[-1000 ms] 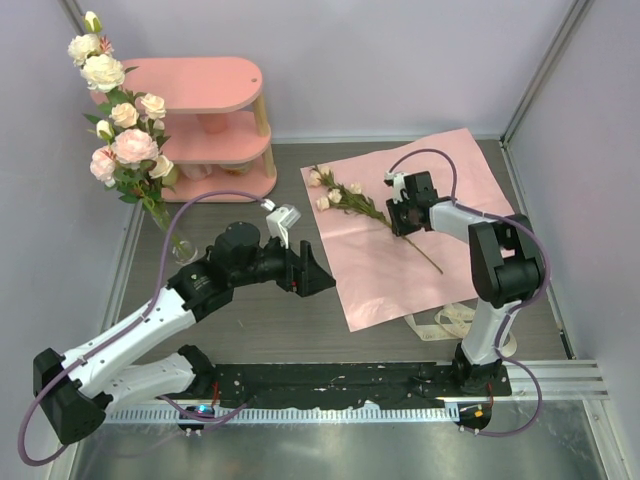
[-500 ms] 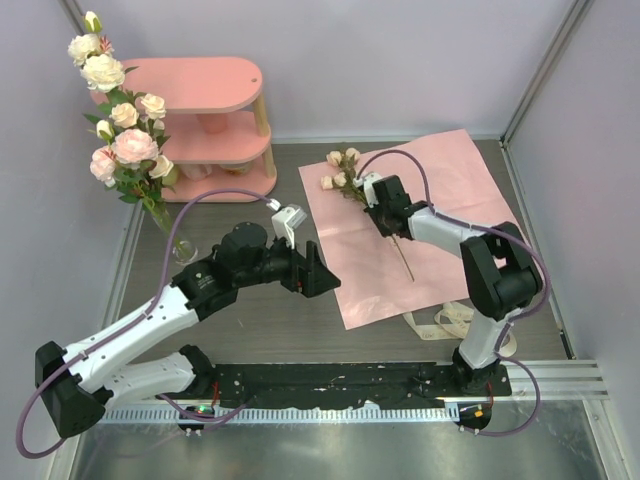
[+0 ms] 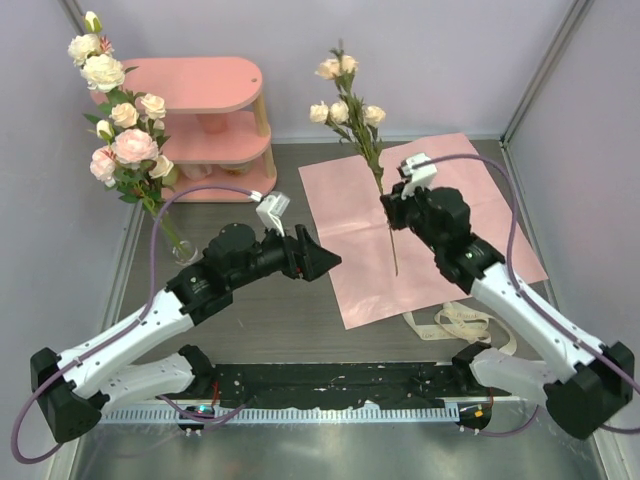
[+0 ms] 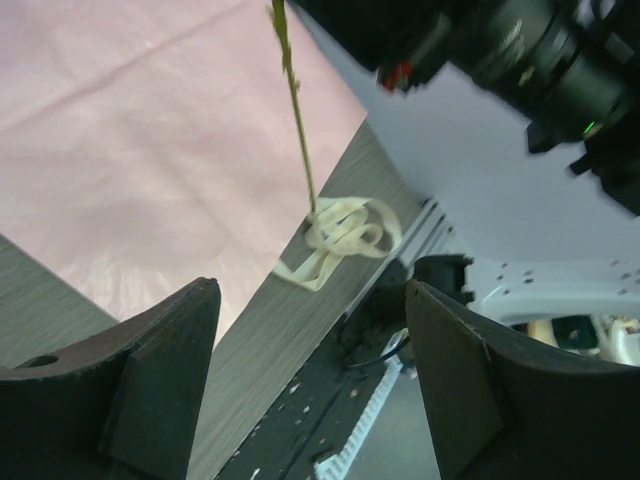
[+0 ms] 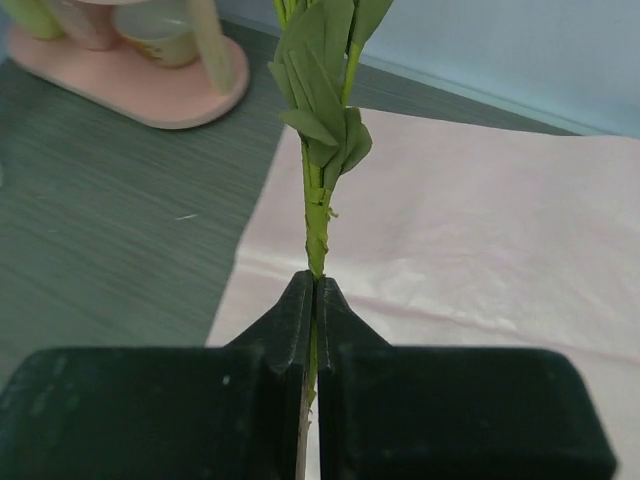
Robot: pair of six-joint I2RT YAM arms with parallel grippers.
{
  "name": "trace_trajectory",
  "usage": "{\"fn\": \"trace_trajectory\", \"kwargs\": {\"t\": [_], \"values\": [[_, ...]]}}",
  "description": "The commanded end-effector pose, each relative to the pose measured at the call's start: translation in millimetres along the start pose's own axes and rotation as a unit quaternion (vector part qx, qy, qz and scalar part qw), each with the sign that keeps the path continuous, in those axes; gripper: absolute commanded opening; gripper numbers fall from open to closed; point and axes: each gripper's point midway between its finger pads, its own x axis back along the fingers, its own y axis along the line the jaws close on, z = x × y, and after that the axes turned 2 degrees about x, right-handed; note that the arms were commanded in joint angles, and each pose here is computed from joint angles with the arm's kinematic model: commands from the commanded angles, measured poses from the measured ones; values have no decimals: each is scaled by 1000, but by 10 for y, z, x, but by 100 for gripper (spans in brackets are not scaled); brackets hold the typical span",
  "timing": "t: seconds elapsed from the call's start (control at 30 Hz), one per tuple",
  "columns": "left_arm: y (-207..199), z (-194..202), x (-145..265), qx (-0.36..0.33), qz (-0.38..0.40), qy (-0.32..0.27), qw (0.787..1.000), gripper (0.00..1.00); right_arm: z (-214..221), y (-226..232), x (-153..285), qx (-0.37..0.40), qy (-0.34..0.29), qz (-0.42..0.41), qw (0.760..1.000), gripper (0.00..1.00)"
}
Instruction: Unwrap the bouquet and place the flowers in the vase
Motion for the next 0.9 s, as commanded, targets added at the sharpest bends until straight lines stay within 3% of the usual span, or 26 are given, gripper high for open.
{"fn": "trace_trajectory", "kwargs": {"t": [0.0, 0.07, 0.23, 0.33, 0.4, 0.57, 0.8, 0.87], "values": [[-376, -564, 139, 32, 75, -138, 987, 75, -313, 597, 435, -137, -112, -159, 971, 1], [-450, -643, 130, 36, 92, -153, 983, 69, -453, 742, 684, -155, -166, -212, 950, 1], [-555, -795, 48, 46, 108, -172, 978, 71, -504, 958, 959, -186, -187, -282, 922, 1], [-605, -900, -63, 34, 104, -174, 979, 84, -492, 1019, 1027, -181, -187, -300, 918, 1], [-599, -966, -152, 27, 85, -168, 982, 84, -504, 1026, 1071, -178, -193, -304, 916, 1], [-611, -1264, -168, 11, 58, -211, 976, 69, -452, 1032, 1084, -163, -185, -300, 921, 1], [-740, -1490, -227, -14, 60, -231, 971, 70, -418, 1037, 1112, -148, -181, -300, 925, 1], [-761, -1531, -256, -16, 61, -234, 970, 65, -423, 1038, 1123, -144, -182, -301, 925, 1]]}}
